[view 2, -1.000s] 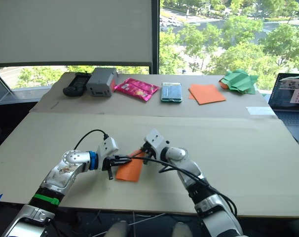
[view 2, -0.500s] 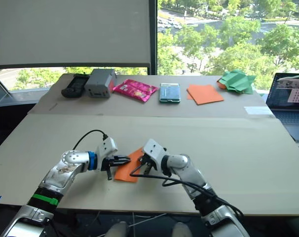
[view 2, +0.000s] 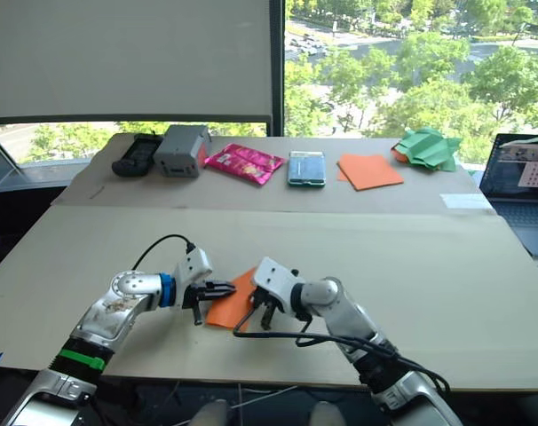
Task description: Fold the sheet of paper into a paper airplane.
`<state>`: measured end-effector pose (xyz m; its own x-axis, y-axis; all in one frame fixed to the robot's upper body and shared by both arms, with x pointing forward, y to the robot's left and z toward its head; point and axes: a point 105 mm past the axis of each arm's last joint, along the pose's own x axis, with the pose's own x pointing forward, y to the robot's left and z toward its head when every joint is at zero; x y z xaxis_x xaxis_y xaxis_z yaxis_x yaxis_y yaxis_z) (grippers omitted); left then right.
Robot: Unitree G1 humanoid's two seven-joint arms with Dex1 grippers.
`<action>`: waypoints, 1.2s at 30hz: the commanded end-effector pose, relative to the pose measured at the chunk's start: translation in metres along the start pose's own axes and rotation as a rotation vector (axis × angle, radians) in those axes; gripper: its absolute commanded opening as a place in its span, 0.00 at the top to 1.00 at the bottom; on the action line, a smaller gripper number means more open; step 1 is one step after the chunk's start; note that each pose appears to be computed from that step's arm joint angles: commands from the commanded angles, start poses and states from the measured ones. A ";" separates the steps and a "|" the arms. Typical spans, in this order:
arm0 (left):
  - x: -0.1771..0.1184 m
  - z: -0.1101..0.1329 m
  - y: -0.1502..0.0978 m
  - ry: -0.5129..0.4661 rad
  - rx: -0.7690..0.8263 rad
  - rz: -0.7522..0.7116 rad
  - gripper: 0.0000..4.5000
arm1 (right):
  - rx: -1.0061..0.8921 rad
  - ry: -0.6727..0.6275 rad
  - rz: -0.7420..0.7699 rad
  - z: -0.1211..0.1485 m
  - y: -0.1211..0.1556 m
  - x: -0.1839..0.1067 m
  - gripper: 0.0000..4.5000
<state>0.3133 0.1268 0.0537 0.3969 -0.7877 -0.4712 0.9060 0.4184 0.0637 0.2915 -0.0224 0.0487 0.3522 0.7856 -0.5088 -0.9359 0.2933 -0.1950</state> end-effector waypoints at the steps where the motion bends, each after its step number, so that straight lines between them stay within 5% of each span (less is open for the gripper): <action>1: 0.001 -0.017 -0.005 0.069 -0.025 -0.010 0.92 | 0.114 0.205 0.176 -0.056 0.046 0.006 1.00; 36: -0.006 -0.023 -0.014 0.098 -0.037 -0.020 0.92 | -0.071 0.199 0.341 -0.037 0.093 0.006 1.00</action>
<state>0.3053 0.1311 0.0541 0.3982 -0.7748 -0.4911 0.9060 0.4159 0.0784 0.2453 -0.0042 0.0487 0.2130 0.7931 -0.5707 -0.9622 0.0689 -0.2634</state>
